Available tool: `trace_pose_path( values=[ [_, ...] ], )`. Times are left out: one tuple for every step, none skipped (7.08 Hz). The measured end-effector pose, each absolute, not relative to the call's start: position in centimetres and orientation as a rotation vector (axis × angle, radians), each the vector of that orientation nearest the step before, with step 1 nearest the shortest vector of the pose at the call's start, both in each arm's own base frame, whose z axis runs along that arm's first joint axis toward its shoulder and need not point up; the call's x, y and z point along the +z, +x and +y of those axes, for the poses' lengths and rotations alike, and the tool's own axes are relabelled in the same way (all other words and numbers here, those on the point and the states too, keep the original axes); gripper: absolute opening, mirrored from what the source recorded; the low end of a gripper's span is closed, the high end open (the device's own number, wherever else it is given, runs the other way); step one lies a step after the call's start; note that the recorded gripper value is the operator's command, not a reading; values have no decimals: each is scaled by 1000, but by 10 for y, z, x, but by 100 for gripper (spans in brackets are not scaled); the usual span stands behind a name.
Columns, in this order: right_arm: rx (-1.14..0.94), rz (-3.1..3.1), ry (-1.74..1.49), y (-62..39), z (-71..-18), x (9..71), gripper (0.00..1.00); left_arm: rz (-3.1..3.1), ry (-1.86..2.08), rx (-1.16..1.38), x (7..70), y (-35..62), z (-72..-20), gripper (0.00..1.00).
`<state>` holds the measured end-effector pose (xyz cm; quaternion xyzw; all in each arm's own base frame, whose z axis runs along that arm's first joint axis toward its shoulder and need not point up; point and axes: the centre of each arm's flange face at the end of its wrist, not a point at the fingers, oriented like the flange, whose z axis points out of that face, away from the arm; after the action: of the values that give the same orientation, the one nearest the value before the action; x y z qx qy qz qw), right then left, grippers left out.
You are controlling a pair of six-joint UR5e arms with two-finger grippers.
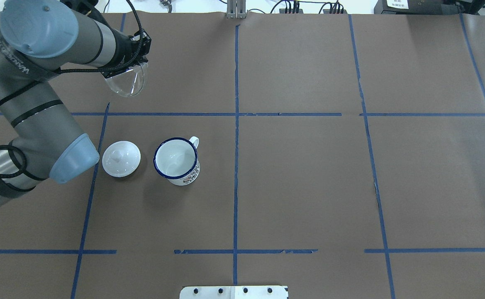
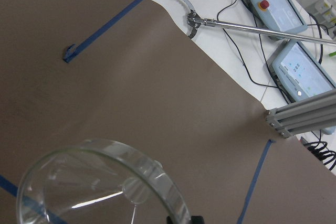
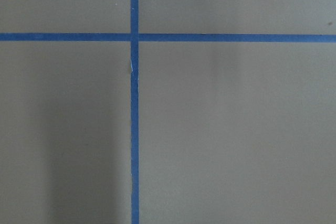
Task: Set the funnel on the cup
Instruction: 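Carry the glass funnel over the enamel mug with the left gripper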
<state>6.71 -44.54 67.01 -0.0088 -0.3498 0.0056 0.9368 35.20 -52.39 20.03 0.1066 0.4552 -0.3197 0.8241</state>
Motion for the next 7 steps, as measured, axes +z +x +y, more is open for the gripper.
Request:
trace_pose_path(
  values=[
    [12,-715,-18,67,-445,670,100,901,211,-572,194,364,-496,0],
    [12,-715,-19,67,-445,671,100,848,179,-491,190,382,-466,0],
    [12,-715,-18,67,-446,670,100,804,147,-414,182,401,-436,0],
    [12,-715,-18,67,-446,670,100,764,122,-348,168,414,-410,0],
    [12,-715,-18,67,-446,670,100,740,106,-305,153,422,-393,0],
    [12,-715,-18,67,-445,670,100,731,98,-279,140,426,-382,0],
    [12,-715,-19,67,-445,671,100,726,105,-245,131,428,-379,0]
  ],
)
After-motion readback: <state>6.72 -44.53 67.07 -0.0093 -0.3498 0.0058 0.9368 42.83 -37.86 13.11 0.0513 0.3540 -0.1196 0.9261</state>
